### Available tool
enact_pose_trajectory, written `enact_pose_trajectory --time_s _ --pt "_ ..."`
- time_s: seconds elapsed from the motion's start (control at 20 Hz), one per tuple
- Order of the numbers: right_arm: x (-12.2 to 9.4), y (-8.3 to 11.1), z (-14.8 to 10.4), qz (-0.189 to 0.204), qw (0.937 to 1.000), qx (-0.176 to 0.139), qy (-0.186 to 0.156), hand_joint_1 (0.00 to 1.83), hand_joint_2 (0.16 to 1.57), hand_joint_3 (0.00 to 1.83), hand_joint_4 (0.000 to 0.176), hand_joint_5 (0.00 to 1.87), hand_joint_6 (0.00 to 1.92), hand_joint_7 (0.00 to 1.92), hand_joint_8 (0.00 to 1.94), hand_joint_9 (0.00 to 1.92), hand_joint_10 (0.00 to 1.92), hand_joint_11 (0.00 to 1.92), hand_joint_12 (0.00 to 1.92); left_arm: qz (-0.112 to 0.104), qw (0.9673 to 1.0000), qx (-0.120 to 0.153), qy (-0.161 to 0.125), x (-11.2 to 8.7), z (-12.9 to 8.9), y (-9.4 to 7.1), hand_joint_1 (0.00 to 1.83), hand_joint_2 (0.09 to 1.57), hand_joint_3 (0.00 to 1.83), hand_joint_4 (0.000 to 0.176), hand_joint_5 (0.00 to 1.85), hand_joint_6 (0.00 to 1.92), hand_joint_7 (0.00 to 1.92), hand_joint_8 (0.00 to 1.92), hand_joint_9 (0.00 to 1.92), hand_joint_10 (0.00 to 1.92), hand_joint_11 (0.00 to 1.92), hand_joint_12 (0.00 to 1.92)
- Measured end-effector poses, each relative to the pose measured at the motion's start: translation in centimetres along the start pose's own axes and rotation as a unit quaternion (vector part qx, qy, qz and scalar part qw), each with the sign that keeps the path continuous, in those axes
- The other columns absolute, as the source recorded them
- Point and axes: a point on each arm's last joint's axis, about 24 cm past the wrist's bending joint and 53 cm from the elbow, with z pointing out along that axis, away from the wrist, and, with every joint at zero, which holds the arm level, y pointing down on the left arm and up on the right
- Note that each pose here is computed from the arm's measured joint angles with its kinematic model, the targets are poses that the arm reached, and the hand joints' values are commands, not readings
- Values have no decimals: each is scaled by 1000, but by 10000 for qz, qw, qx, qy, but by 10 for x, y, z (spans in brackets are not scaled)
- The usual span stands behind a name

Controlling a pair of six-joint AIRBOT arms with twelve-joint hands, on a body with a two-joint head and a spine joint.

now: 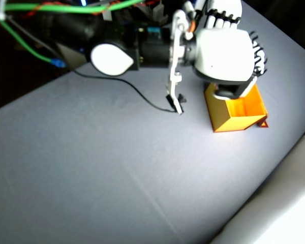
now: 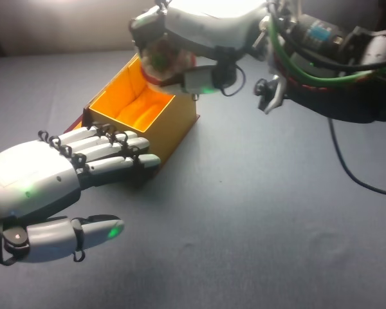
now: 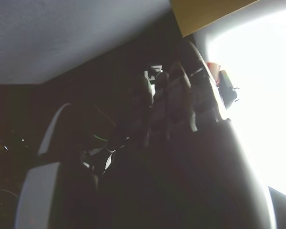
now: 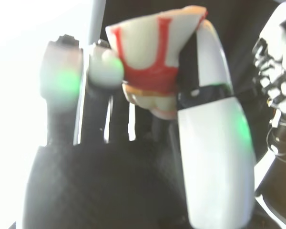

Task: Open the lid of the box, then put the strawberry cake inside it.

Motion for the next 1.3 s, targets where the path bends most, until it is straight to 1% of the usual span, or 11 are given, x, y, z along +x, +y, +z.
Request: enact_pose_trajectory --time_s 0.15,0.3,0.35,0.4,0.45,0.55,0.6,1.05,1.1,1.25,1.3 --pt "2 5 10 18 10000 -33 -5 1187 1289 0 0 574 1349 791 1567 893 1473 759 1811 -36 10000 6 29 3 4 1 262 1466 1 17 257 8 155 5 118 18 0 937" --pt "13 -1 15 17 9998 102 154 1163 1291 0 0 581 1403 774 1520 783 1348 708 1742 -46 10000 35 71 6 5 0 291 1468 5 0 279 6 159 3 129 23 0 815" --pt "16 -3 16 30 9997 139 188 1089 1330 8 0 546 1588 660 1541 605 1130 452 1695 -54 10000 28 65 5 6 2 235 1477 4 0 272 2 160 4 111 16 0 704" --pt "17 -3 17 38 9997 156 207 1033 1348 1 0 553 1593 506 1005 464 1010 219 1678 -71 10000 32 58 6 7 2 271 1472 0 0 297 10 207 17 127 22 0 651" --pt "20 -2 18 48 9996 152 233 1134 1282 0 0 364 982 492 665 424 834 131 1583 -77 9999 42 67 6 8 1 302 1461 0 0 324 13 246 19 152 33 0 760" --pt "23 -1 19 54 9995 151 265 1051 1188 0 0 275 467 400 248 281 535 17 1413 -93 9999 76 33 4 9 0 230 1470 1 0 286 0 197 0 136 29 0 894" --pt "23 -1 19 55 9995 153 270 898 1184 0 0 212 259 288 81 167 322 3 1197 -111 9999 79 36 5 10 0 195 1480 2 0 294 3 185 0 95 12 0 653" --pt "26 2 19 69 9994 136 304 789 1141 0 0 247 31 266 5 200 76 0 1007 -139 9999 66 44 7 11 1 309 1459 0 0 290 0 191 0 131 41 0 761" --pt "28 5 20 86 9994 107 325 759 1168 4 20 193 9 193 2 112 30 0 516 -143 9999 71 40 7 11 1 263 1462 1 3 284 0 183 0 108 31 0 641" --pt "34 17 19 137 9991 9 393 740 1177 1 24 114 6 86 6 31 3 0 55 -157 9998 80 11 6 11 1 394 1435 0 5 260 1 182 1 147 41 0 908" --pt "35 20 17 145 9991 -25 409 730 1180 2 14 90 2 82 7 58 14 47 34 -159 9998 75 7 5 11 1 300 1442 1 38 238 2 143 1 101 21 0 746"
